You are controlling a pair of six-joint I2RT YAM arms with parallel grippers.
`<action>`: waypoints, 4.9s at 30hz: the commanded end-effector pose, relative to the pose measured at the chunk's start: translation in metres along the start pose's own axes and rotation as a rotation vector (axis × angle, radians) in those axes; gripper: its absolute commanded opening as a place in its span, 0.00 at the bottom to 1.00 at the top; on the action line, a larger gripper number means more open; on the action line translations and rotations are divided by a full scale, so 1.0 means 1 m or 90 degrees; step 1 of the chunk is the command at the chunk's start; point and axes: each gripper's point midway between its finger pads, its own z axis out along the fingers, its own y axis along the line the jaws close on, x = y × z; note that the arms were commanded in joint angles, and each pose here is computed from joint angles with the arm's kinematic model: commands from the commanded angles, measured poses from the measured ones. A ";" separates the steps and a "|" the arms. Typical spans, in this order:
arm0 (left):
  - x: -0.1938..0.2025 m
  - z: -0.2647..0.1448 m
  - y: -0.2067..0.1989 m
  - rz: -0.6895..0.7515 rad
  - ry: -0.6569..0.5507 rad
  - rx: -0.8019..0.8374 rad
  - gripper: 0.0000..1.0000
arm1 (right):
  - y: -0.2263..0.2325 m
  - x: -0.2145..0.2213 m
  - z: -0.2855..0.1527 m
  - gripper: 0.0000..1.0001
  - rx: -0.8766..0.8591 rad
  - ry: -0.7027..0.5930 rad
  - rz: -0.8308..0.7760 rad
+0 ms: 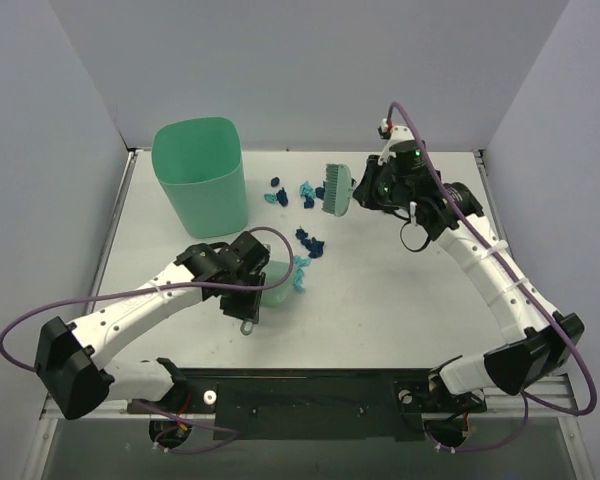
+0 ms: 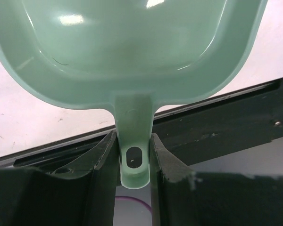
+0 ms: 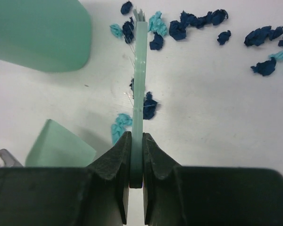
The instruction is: Sweep away the paper scraps from the table
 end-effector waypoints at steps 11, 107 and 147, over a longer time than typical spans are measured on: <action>0.030 0.027 -0.012 0.127 0.146 -0.042 0.00 | -0.039 0.027 0.067 0.00 -0.012 0.199 -0.313; -0.084 0.110 -0.044 0.029 -0.052 -0.027 0.00 | 0.002 0.042 0.059 0.00 -0.042 0.156 -0.074; -0.172 -0.017 -0.086 0.104 -0.235 0.034 0.00 | -0.110 0.058 -0.021 0.00 0.191 0.001 0.094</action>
